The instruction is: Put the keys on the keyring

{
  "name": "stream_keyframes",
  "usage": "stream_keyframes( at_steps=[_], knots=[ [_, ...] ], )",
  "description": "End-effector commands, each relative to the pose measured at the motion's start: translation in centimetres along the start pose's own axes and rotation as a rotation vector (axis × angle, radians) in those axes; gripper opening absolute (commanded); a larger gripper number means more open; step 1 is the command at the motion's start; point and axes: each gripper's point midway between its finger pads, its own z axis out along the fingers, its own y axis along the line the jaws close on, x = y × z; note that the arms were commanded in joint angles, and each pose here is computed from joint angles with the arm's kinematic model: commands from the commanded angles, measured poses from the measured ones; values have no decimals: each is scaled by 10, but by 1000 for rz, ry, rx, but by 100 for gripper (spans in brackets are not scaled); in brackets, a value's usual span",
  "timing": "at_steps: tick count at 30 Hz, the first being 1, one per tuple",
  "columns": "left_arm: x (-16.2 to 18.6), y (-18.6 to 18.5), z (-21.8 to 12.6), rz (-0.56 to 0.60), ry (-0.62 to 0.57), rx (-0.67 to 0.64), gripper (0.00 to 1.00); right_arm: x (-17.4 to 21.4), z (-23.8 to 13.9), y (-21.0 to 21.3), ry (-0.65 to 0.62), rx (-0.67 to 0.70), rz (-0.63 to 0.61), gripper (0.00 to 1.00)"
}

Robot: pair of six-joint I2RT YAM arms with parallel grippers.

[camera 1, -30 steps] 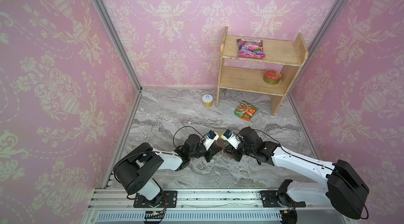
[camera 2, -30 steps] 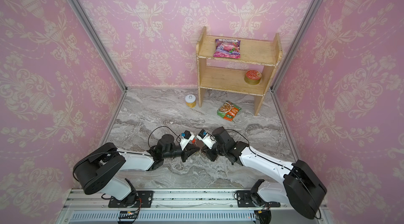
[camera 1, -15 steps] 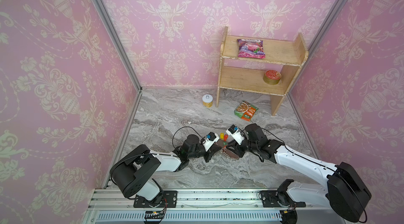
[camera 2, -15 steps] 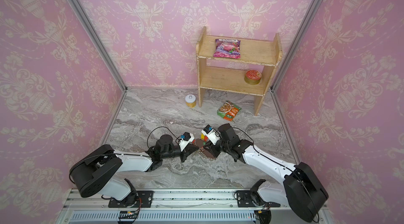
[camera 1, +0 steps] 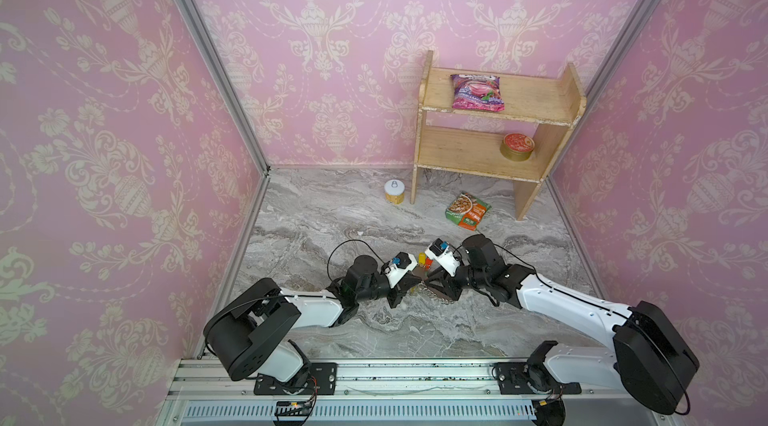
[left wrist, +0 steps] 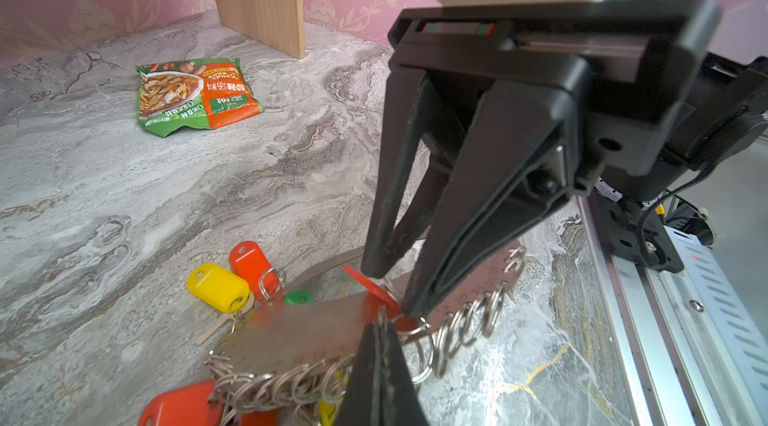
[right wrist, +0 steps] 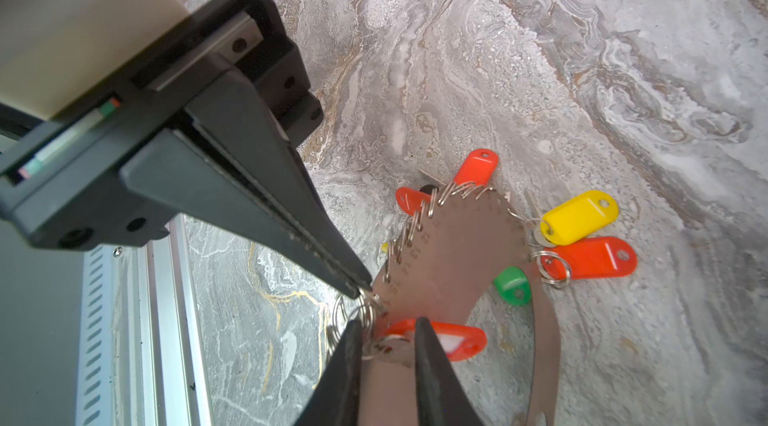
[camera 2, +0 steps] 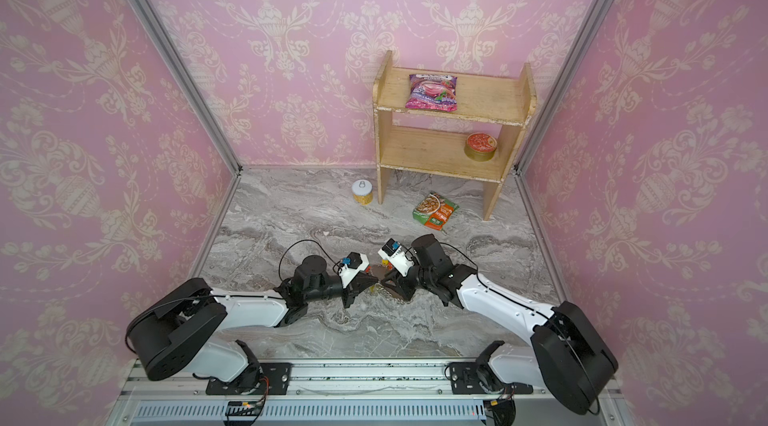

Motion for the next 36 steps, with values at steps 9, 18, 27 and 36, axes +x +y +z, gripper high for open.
stream_keyframes(
  at_steps=[9,18,27,36],
  knots=[
    [-8,-6,-3,38,-29,28,0,-19,-1,-14,-49,80,-33,28],
    [-12,-8,-6,81,-35,31,0,-13,7,-7,-21,-5,-37,31],
    [-32,-1,-8,126,-96,0,0,9,12,-2,51,-7,-35,32],
    [-33,-1,-10,146,-99,-3,0,-7,-19,-28,-23,179,-4,31]
  ],
)
